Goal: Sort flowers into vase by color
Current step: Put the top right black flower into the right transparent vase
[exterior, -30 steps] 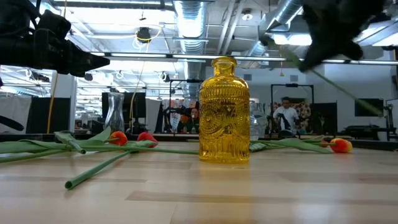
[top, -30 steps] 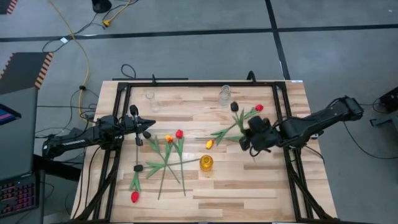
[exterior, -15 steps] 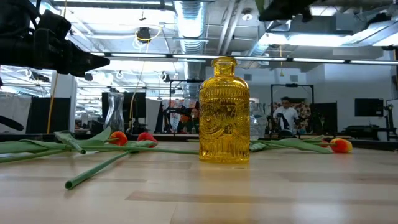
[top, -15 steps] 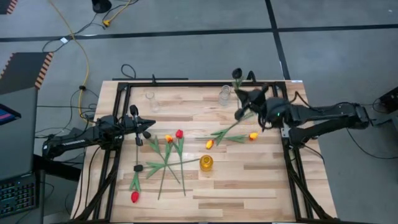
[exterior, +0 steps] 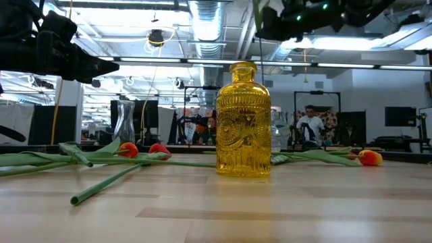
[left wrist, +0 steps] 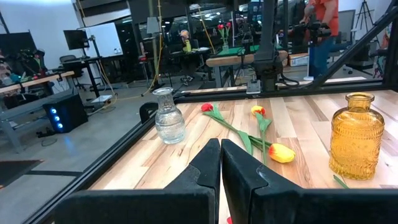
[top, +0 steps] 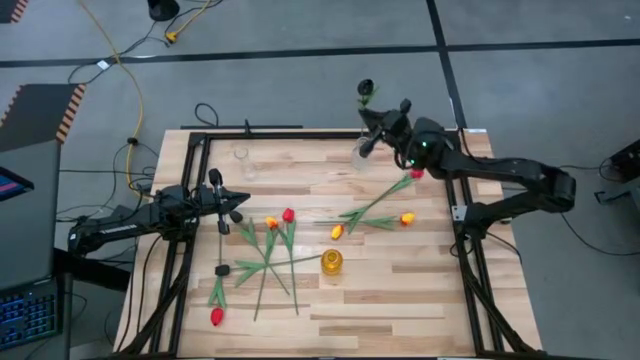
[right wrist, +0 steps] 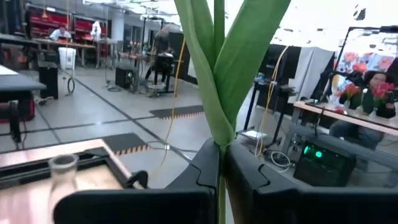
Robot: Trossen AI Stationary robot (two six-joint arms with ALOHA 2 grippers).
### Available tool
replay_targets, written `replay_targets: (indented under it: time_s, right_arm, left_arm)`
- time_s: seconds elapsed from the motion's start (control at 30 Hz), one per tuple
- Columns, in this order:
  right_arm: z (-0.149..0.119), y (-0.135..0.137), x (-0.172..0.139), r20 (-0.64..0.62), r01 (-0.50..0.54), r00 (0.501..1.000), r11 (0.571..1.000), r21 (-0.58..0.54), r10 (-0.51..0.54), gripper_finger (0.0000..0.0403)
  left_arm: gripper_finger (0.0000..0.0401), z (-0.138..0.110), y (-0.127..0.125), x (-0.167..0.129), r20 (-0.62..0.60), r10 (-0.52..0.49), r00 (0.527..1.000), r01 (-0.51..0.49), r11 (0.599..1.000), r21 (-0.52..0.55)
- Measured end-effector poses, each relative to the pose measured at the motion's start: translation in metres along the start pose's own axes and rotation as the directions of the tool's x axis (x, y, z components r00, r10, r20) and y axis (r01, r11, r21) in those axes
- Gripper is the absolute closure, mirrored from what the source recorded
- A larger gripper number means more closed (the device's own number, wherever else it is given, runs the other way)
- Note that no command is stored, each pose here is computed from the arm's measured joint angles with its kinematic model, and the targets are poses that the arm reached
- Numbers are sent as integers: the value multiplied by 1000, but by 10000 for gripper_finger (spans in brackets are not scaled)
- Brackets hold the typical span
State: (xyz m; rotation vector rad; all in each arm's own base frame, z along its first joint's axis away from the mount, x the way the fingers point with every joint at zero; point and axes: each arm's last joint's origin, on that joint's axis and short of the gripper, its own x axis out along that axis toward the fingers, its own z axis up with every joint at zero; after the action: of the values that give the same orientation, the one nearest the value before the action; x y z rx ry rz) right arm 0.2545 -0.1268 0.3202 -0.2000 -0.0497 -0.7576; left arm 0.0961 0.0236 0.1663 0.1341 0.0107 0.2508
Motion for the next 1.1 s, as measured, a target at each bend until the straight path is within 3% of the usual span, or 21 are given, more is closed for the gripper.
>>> replay_targets:
  time_s: [0.2, 0.53, 1.1]
  right_arm:
    - [-18, -5, 13, -60, 25, 998, 1000, 12, -24, 362]
    - [-13, -5, 8, -62, 18, 998, 1000, 23, -16, 363]
    - [-45, 3, 18, -228, 10, 974, 1000, 21, -5, 356]
  left_arm:
    - [399, 0, 0, 0, 0, 0, 1000, 0, 1000, 0]
    - [399, 0, 0, 0, 0, 0, 1000, 0, 1000, 0]
    - [399, 0, 0, 0, 0, 0, 1000, 0, 1000, 0]
